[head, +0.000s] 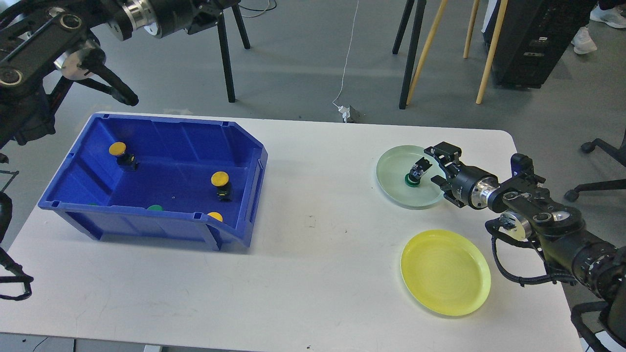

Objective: Pass button and place on color plate

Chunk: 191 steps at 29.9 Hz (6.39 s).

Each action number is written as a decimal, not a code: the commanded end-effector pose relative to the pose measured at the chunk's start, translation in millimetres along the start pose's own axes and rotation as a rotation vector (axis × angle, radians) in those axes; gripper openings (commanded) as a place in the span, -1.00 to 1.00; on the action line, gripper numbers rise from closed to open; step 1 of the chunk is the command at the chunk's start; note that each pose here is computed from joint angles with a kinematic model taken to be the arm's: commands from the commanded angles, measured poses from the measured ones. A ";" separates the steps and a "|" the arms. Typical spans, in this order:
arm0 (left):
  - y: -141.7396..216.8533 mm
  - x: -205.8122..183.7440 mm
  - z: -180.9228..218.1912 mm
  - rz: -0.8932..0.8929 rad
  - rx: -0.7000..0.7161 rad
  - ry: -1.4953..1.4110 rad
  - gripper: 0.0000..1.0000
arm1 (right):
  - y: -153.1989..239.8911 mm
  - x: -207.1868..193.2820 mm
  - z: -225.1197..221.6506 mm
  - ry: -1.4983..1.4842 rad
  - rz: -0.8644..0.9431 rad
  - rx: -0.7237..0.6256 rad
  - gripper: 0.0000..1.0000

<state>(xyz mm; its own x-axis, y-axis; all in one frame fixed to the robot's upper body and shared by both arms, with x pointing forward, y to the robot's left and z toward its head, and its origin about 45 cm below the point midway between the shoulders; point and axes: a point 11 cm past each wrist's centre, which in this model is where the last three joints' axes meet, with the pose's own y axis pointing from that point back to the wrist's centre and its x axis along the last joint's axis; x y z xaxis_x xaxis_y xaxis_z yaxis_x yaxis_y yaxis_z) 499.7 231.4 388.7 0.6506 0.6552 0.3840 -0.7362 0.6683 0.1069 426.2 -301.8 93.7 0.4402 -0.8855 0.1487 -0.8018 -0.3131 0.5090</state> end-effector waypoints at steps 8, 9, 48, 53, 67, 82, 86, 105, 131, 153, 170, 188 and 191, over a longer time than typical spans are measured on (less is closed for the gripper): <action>45.4 5.0 -45.1 -0.031 0.197 -0.245 0.97 | 41.8 71.0 -20.8 -0.044 0.009 0.054 0.86; 53.5 4.0 -52.5 -0.042 0.227 -0.281 0.97 | 47.2 80.8 -25.6 -0.045 0.022 0.064 0.87; 78.2 -133.0 -249.1 -0.601 0.717 -0.907 0.97 | 189.4 238.9 -44.4 -0.001 0.365 0.089 0.88; 70.2 -131.0 -249.2 -0.557 0.688 -0.914 0.89 | 187.9 237.8 -43.9 -0.002 0.362 0.087 0.88; 66.0 -128.1 -246.9 -0.541 0.679 -0.916 0.34 | 186.1 236.4 -44.3 -0.002 0.357 0.087 0.88; 71.8 -113.8 -229.8 -0.574 0.668 -0.925 -0.46 | 184.5 235.9 -45.8 0.000 0.356 0.089 0.88; 89.1 -83.9 -207.7 -0.530 0.661 -0.965 -0.46 | 173.8 228.4 -50.9 -0.004 0.334 0.104 0.88; 69.0 12.6 16.2 -0.073 0.115 -0.487 -0.44 | 104.7 145.2 -182.9 -0.003 0.071 0.426 0.87; -50.5 -47.5 83.0 -0.141 -0.154 -0.190 -0.44 | 52.7 -35.4 -321.3 -0.181 -0.358 0.792 0.87; -58.1 -50.8 92.6 -0.143 -0.175 -0.167 -0.44 | 45.6 -72.3 -337.4 -0.202 -0.418 0.815 0.66; -58.1 -48.8 88.3 -0.135 -0.177 -0.117 -0.44 | 47.3 -75.6 -342.6 -0.200 -0.434 0.833 -0.58; -62.7 -49.1 78.1 -0.128 -0.118 -0.110 0.99 | 47.7 -75.3 -344.4 -0.196 -0.435 0.833 -0.72; -61.7 -46.4 71.9 -0.120 -0.089 -0.107 0.99 | 47.8 -73.6 -344.7 -0.196 -0.431 0.832 -0.72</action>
<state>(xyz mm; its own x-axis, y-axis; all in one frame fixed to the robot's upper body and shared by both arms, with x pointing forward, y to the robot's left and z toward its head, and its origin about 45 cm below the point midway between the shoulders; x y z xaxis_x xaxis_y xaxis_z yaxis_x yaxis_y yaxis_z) 499.8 131.5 435.1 0.7064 0.5282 0.4712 -0.6212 0.7817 0.0551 494.1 -132.0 398.4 0.7521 -0.6524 -0.0932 -0.6474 -0.7050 -0.2897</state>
